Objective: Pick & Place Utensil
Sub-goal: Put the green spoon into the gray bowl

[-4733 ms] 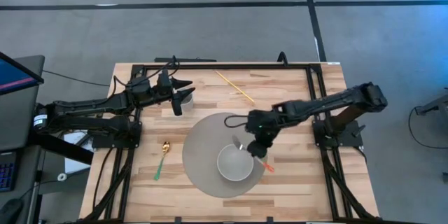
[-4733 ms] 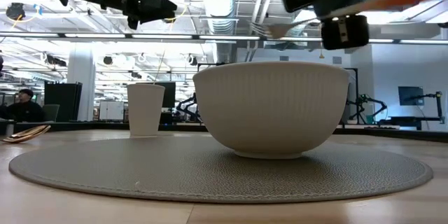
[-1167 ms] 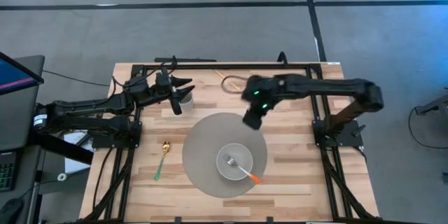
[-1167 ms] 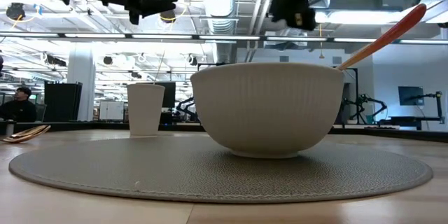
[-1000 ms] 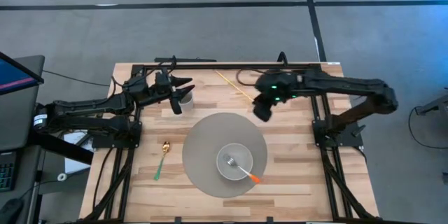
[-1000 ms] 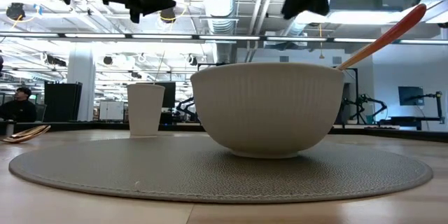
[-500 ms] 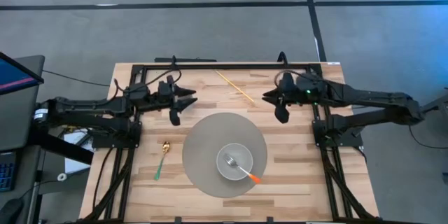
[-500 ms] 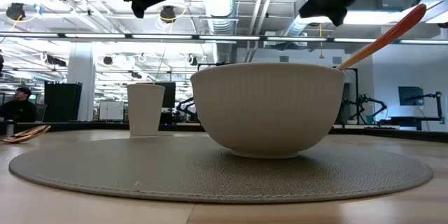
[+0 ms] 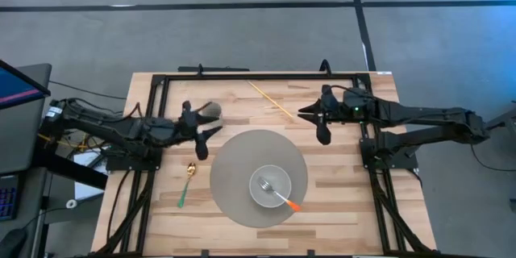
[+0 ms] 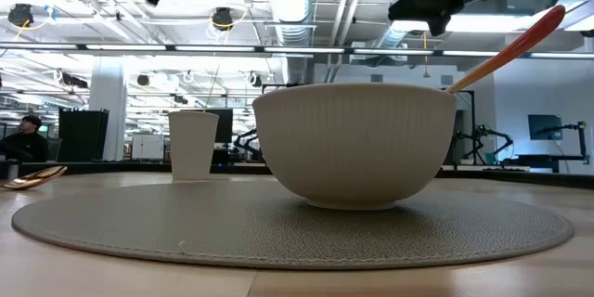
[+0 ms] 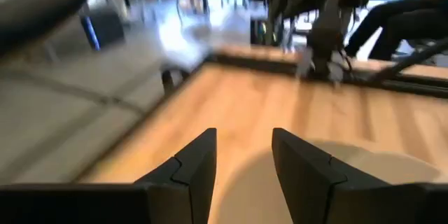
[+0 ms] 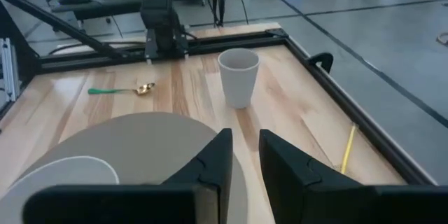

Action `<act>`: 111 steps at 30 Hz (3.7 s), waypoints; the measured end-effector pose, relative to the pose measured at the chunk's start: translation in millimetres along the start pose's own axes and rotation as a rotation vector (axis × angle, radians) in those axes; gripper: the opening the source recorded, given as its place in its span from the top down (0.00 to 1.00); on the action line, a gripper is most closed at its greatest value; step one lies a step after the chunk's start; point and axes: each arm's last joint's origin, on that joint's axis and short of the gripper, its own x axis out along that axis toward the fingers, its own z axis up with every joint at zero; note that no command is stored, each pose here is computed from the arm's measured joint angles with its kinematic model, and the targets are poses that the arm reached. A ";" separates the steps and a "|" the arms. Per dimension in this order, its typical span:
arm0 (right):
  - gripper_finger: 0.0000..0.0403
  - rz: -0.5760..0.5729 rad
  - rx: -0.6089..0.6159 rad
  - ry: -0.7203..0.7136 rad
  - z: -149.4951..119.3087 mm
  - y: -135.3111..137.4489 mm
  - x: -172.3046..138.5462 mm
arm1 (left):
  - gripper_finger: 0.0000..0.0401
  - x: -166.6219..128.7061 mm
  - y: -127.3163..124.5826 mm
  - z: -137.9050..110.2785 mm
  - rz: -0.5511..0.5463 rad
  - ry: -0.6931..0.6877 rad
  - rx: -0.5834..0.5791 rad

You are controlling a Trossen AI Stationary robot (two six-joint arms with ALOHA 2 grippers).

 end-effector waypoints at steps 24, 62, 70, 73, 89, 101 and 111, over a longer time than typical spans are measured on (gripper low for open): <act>0.84 0.032 -0.019 0.036 -13.3 -1.4 54.4 | 0.65 -37.2 -30.9 -107.5 -0.160 0.981 -0.675; 0.84 0.015 -0.088 -0.045 -0.6 -11.8 36.0 | 0.71 -39.1 -66.6 -165.8 0.123 1.271 -0.660; 0.84 0.015 -0.088 -0.045 -0.6 -11.8 36.0 | 0.82 -35.5 -66.5 -165.0 0.138 1.169 -0.656; 0.84 0.015 -0.088 -0.044 -0.7 -11.8 36.2 | 0.86 -34.6 -65.9 -164.9 0.137 1.138 -0.633; 0.84 0.014 -0.088 -0.050 -0.3 -12.1 36.9 | 0.98 -5.0 -76.2 -108.0 -0.034 0.926 -0.559; 0.84 0.013 -0.088 -0.049 -0.5 -12.1 36.9 | 0.99 87.3 -68.2 -12.9 -0.318 0.852 -0.440; 0.84 0.015 -0.087 -0.020 -3.3 -12.1 37.0 | 0.99 144.0 -77.0 -32.3 -0.468 1.187 -0.839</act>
